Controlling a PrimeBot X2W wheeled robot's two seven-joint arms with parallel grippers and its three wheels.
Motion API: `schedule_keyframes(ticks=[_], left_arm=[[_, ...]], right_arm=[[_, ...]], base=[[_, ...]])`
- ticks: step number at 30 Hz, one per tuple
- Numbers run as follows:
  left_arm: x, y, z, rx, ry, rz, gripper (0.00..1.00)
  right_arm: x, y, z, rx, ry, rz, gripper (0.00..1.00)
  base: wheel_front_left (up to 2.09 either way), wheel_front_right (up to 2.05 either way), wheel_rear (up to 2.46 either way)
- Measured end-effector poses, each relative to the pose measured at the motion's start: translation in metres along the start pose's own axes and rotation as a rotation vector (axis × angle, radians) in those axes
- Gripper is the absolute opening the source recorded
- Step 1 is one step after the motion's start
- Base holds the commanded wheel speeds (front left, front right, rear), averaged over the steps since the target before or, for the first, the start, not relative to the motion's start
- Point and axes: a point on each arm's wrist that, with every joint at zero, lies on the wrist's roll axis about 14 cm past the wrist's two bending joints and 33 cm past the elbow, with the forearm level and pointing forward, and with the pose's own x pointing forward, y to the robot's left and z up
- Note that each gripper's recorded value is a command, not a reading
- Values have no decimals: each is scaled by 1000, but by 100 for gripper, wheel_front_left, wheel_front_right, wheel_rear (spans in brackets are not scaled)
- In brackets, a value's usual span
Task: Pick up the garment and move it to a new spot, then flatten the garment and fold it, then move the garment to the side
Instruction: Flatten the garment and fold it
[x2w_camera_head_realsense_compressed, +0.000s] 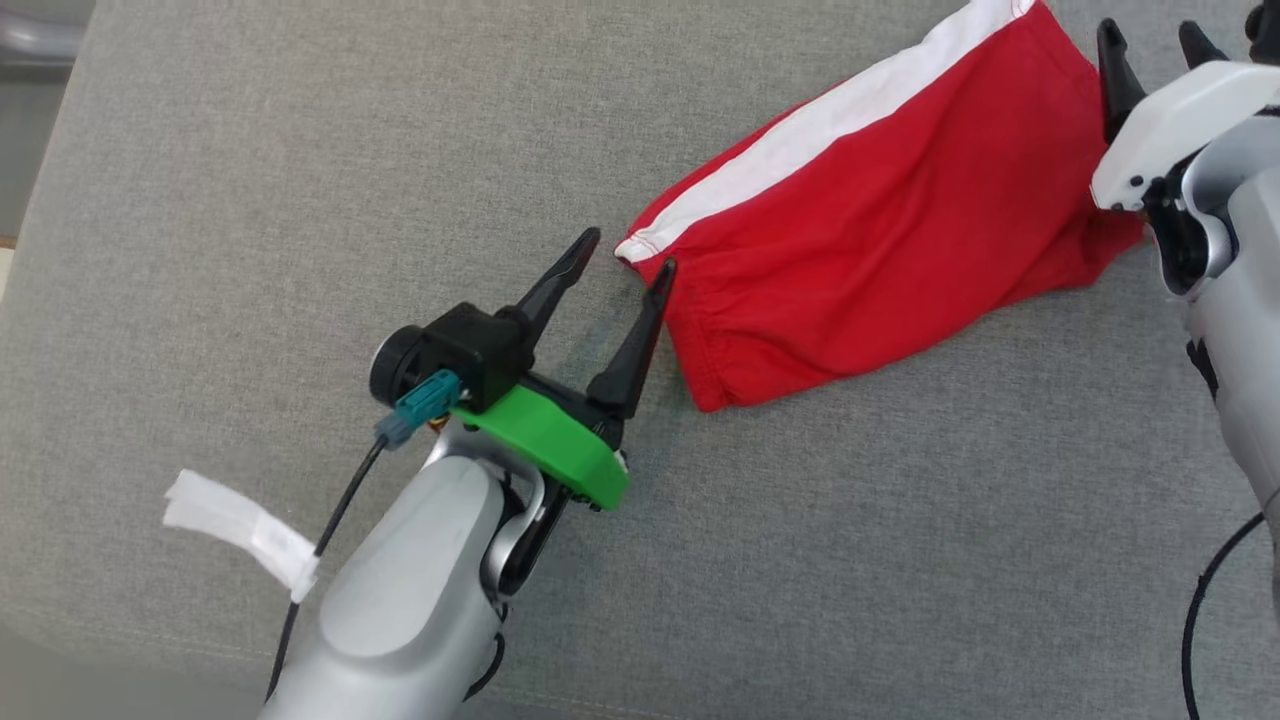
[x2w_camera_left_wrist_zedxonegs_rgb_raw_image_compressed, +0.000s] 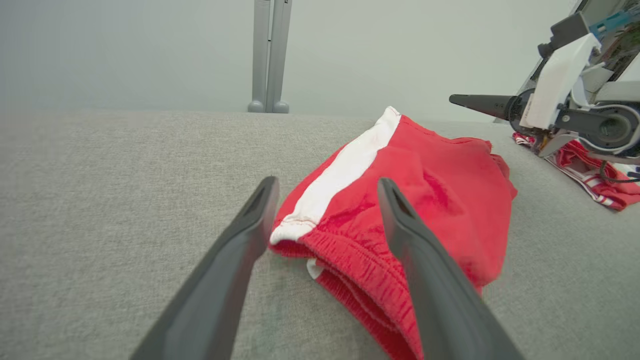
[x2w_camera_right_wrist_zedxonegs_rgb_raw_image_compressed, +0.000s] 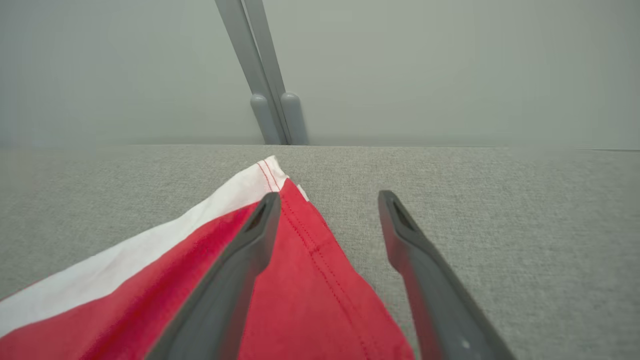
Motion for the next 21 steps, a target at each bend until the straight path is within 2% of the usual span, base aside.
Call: schedule_keyframes(ticks=[5, 11, 20, 21], left_arm=[[-18, 22, 10, 6, -46, 95, 100], [-37, 56, 29, 71, -110, 227, 100], [-67, 92, 47, 125, -167, 379, 100], [-69, 93, 47, 130, -167, 389, 100]], right_arm=[[-14, -12, -16, -30, 52, -16, 100], [-18, -19, -36, -49, 113, -21, 100], [-18, -20, -65, -28, 220, -32, 100], [-18, -19, -67, -19, 232, -31, 94]], base=[[0, 0, 0], [0, 0, 0], [0, 0, 0], [0, 0, 0]])
